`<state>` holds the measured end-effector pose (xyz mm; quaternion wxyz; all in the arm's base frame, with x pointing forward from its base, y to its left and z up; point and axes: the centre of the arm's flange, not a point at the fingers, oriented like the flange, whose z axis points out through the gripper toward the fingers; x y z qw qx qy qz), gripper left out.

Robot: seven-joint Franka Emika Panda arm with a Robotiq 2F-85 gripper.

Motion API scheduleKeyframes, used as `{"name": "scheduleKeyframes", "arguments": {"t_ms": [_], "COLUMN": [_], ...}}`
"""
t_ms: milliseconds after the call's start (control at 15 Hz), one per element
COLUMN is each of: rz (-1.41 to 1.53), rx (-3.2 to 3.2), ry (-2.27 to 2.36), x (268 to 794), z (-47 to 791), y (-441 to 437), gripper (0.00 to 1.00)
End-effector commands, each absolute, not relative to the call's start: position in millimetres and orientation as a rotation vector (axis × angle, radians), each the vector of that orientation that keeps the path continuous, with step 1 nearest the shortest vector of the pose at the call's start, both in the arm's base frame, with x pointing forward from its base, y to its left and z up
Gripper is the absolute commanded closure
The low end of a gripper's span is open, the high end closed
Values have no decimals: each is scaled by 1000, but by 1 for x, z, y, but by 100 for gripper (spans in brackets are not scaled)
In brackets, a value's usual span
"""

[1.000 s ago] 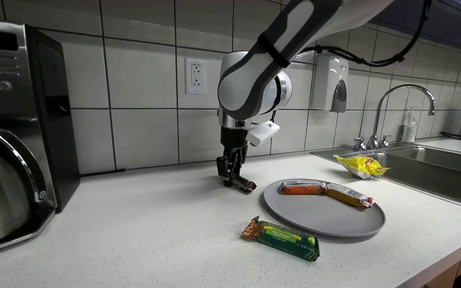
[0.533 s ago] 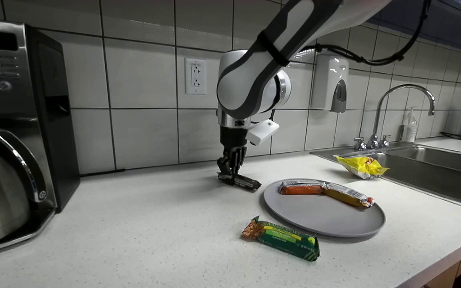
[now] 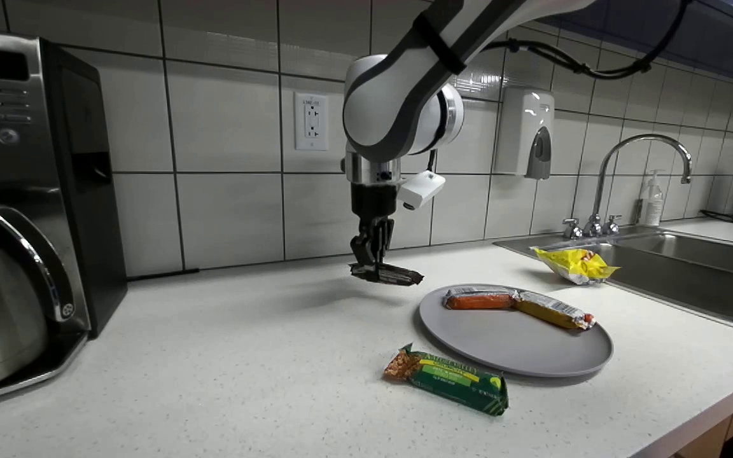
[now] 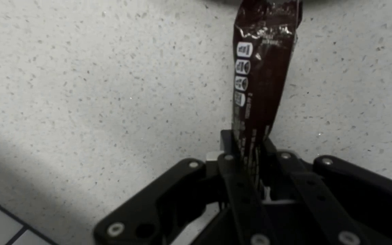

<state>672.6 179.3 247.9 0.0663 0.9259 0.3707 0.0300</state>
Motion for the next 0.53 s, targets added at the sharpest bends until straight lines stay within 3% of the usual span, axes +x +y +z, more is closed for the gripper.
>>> {"name": "scheduleKeyframes", "arguments": {"t_ms": [0,467], "rz": [46,52], "rx": [2744,2725], "ry": [1166,1234], "x": [644,602], "z": [278,289], "y": [177,170], "gripper": [95,95]}}
